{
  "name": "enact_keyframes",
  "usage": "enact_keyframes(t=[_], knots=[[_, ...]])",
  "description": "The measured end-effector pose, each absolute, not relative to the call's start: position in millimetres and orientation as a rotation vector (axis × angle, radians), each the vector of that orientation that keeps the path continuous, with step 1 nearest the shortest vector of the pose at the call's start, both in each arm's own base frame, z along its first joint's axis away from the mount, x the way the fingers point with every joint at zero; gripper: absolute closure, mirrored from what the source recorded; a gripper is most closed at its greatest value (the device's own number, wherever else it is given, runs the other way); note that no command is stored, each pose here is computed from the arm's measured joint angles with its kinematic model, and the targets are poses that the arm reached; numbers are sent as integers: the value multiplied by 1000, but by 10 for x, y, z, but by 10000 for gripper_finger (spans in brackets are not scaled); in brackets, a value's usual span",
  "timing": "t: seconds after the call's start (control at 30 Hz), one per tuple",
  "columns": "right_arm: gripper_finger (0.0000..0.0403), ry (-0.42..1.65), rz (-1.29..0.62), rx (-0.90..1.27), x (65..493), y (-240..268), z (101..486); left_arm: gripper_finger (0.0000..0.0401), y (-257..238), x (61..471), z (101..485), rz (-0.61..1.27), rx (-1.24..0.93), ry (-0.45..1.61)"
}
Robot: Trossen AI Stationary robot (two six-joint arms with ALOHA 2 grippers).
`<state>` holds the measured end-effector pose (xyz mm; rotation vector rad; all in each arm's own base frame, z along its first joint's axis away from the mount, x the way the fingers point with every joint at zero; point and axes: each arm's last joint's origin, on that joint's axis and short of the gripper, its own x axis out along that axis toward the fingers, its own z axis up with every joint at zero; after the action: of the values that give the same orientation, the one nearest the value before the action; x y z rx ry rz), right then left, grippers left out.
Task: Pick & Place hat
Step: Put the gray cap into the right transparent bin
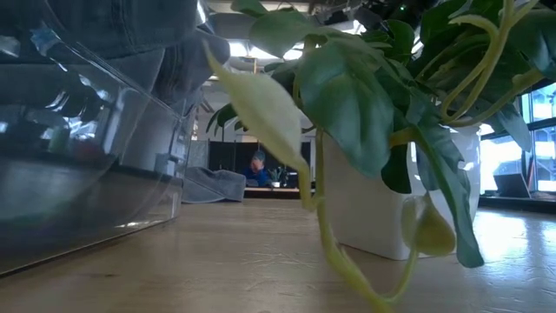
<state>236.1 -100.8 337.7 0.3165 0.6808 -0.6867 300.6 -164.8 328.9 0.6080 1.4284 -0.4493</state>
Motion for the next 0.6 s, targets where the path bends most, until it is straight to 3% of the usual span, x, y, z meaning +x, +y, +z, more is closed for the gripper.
enact_keyframes(t=[0.27, 0.6], knots=[[246, 680, -688, 319, 2361, -1008, 3377, 264, -1660, 2951, 3322, -404, 599, 1437], [246, 679, -688, 320, 2361, -1008, 3377, 255, -1421, 2622, 3909, -359, 405, 1185]])
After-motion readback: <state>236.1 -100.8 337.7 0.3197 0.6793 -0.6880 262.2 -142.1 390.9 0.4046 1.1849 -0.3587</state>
